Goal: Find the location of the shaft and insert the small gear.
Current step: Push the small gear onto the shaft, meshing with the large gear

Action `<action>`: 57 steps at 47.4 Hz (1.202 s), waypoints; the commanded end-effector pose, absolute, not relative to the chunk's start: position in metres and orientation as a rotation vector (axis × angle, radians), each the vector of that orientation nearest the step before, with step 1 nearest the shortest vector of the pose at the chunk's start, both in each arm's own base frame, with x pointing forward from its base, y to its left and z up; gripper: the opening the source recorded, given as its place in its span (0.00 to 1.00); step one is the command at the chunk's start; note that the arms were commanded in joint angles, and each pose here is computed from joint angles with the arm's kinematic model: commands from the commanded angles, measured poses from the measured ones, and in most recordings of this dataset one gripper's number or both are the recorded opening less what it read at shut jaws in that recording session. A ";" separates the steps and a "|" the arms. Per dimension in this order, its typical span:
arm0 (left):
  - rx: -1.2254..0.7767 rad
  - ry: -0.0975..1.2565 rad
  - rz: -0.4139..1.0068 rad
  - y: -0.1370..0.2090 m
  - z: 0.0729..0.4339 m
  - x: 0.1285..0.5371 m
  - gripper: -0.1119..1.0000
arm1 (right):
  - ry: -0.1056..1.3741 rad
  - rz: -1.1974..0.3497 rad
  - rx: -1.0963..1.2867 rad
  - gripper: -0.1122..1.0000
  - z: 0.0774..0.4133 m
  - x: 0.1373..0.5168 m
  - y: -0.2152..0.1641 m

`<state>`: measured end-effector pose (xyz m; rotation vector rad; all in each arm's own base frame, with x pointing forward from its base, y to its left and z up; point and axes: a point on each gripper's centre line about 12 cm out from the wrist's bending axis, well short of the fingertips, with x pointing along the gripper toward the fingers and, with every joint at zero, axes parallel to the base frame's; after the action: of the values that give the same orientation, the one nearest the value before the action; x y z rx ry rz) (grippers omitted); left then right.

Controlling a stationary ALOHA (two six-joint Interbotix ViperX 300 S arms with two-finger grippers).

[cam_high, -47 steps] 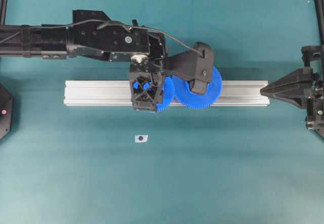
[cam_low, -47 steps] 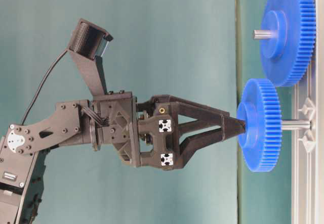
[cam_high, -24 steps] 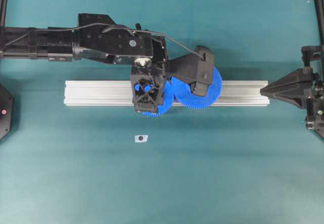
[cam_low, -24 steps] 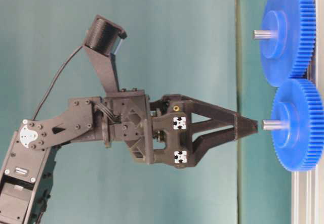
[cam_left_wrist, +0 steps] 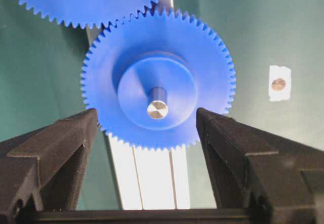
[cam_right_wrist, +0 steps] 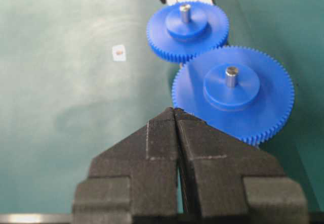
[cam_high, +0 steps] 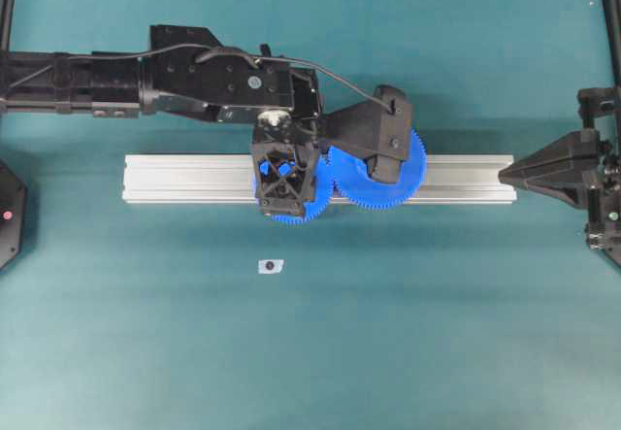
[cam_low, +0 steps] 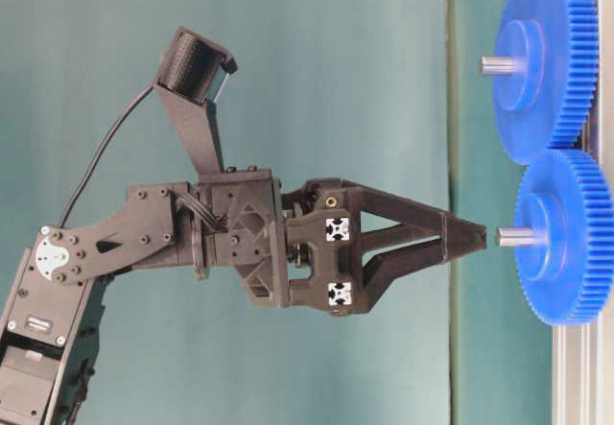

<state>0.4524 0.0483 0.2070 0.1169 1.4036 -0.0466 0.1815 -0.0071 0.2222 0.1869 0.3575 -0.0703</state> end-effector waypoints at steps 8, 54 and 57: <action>0.129 1.348 -0.039 0.048 0.228 0.455 0.78 | 0.339 -0.072 0.196 0.10 0.229 0.185 -0.008; 0.110 1.339 -0.023 0.047 0.236 0.452 0.78 | 0.339 -0.072 0.196 0.10 0.229 0.185 -0.008; 0.102 1.336 -0.016 0.046 0.238 0.450 0.78 | 0.340 -0.072 0.196 0.10 0.229 0.184 -0.008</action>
<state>0.4517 0.0482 0.2083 0.0938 1.4053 -0.0273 0.1815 -0.0071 0.2222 0.1869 0.3575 -0.0703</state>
